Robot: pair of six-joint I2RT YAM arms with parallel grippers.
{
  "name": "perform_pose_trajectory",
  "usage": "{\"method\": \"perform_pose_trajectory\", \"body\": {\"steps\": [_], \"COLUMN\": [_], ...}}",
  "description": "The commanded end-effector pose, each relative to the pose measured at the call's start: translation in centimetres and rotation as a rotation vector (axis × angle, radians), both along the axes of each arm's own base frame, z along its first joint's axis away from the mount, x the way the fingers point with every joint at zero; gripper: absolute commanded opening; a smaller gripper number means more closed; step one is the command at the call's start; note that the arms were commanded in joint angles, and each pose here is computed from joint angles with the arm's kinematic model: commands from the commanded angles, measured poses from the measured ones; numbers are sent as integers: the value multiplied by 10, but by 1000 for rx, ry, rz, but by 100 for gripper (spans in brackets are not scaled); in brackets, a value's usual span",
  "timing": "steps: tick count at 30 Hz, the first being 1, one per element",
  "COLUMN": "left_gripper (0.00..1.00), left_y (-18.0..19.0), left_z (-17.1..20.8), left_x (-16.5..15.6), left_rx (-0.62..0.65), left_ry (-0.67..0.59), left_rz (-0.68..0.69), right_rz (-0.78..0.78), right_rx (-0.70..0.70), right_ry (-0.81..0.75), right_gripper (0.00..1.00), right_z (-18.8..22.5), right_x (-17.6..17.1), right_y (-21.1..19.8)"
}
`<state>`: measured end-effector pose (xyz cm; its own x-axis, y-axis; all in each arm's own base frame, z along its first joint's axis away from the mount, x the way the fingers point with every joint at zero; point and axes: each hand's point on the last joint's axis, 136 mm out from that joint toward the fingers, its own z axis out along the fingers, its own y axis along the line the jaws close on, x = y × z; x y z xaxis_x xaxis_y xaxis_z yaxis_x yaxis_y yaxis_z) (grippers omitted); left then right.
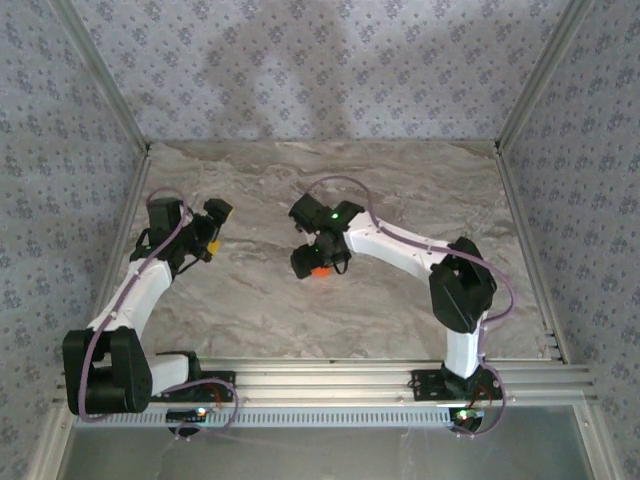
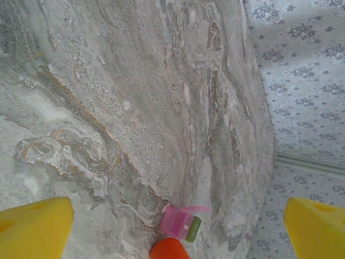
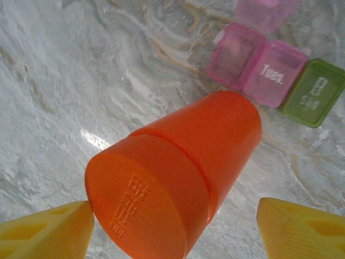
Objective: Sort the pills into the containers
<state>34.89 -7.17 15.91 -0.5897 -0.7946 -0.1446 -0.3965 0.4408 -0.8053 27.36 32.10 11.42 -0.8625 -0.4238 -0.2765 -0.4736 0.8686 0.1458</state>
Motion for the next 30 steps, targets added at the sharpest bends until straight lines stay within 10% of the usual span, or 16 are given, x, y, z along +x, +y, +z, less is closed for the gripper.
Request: {"method": "perform_pose_trajectory", "body": {"steps": [1, 30], "left_gripper": [100, 100], "left_y": [0, -3], "left_z": [4, 0], "left_x": [5, 12], "left_rx": [-1, -6], "left_ry": [-24, -18], "left_rz": [-8, -23], "right_rz": [-104, -66], "right_rx": [136, 36], "right_ry": [27, -29], "right_gripper": [80, 83], "right_z": [17, 9], "right_x": [12, 31], "right_y": [-5, -20]}}
